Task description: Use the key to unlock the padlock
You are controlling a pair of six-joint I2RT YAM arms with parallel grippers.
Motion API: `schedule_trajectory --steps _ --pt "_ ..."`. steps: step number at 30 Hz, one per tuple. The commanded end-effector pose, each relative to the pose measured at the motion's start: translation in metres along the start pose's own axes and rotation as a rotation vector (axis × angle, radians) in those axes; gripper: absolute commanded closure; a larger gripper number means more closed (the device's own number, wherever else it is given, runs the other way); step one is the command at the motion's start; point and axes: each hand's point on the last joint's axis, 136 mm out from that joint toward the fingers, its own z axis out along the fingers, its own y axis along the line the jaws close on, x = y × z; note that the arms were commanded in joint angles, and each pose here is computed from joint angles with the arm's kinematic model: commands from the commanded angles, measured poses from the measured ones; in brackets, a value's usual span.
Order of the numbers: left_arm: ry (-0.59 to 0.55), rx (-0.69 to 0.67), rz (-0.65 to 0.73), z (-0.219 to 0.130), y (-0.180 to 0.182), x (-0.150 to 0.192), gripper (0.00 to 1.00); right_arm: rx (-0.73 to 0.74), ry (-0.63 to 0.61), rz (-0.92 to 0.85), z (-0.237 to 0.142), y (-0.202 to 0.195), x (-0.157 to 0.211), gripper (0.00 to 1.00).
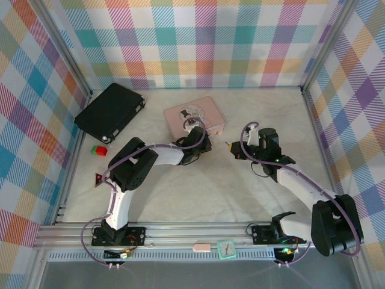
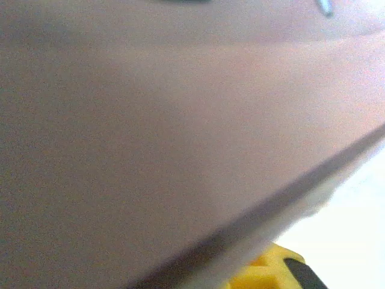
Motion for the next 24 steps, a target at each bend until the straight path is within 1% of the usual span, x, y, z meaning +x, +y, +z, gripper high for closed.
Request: schedule_trajectory --steps 1,2,5,9,11,17,24 --pt "0.012 0.031 -0.036 -0.01 -0.006 -0.001 0.97 -0.033 0.0 0.023 0.0 0.003 0.001 1.0" --pt "0.014 0.042 -0.051 -0.012 -0.008 -0.003 1.0 -0.04 0.012 0.037 0.002 0.002 0.004 1.0" --pt "0.036 0.1 -0.136 -0.02 -0.015 -0.009 1.0 -0.089 0.05 0.104 0.012 0.002 0.015 1.0" --pt "0.061 0.252 -0.309 -0.029 -0.029 -0.017 1.0 -0.158 0.071 0.197 0.023 0.002 0.026 1.0" --pt "0.066 0.312 -0.367 -0.033 -0.035 -0.021 1.0 -0.177 0.08 0.23 0.028 0.001 0.03 1.0" --pt "0.066 0.429 -0.45 -0.046 -0.052 -0.031 1.0 -0.219 0.11 0.295 0.04 -0.001 0.036 1.0" --pt "0.06 0.498 -0.482 -0.057 -0.062 -0.038 1.0 -0.277 0.1 0.312 0.051 0.005 0.026 1.0"
